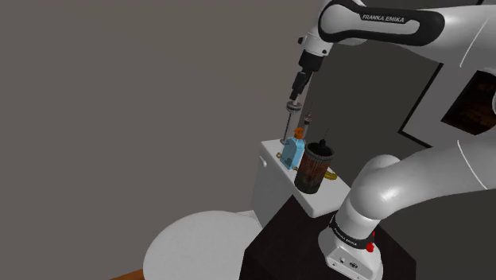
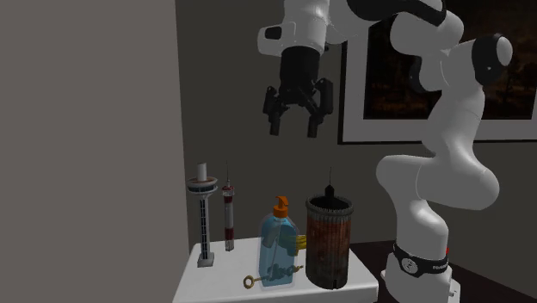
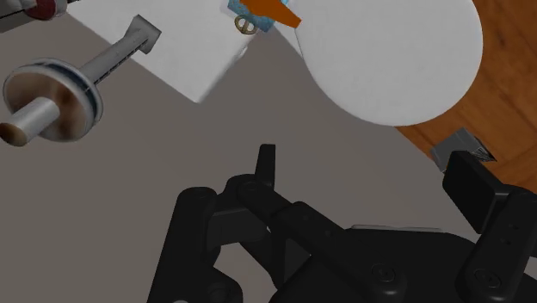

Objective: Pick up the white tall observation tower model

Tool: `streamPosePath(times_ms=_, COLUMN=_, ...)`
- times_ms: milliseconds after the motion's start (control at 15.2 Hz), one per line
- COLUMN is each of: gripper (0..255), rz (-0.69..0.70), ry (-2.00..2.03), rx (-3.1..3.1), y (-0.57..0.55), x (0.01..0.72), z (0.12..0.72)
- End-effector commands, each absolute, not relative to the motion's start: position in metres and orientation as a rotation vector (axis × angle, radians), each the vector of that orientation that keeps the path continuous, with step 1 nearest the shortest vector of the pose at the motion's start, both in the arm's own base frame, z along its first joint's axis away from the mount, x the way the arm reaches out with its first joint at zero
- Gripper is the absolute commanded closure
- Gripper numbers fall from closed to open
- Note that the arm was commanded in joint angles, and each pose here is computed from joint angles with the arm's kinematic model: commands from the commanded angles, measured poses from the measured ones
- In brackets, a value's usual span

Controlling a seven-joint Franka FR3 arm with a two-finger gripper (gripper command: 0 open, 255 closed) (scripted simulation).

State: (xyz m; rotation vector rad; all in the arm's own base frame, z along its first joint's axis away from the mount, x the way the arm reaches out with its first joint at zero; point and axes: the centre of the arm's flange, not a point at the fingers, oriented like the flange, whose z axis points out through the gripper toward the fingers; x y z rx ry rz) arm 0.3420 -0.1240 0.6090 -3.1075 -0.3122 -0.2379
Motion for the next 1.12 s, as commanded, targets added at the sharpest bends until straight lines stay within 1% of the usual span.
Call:
streamPosePath(times_ms=0, gripper=0, rz=-0.24, ry=-0.325, rx=-3.108, y=-0.15, x=0.352, z=0.603)
streamPosePath(times_ms=1056, gripper=0, rz=-0.248, ry=-0.415, rx=-3.104, y=-0.343, x=0.421, z=0.558)
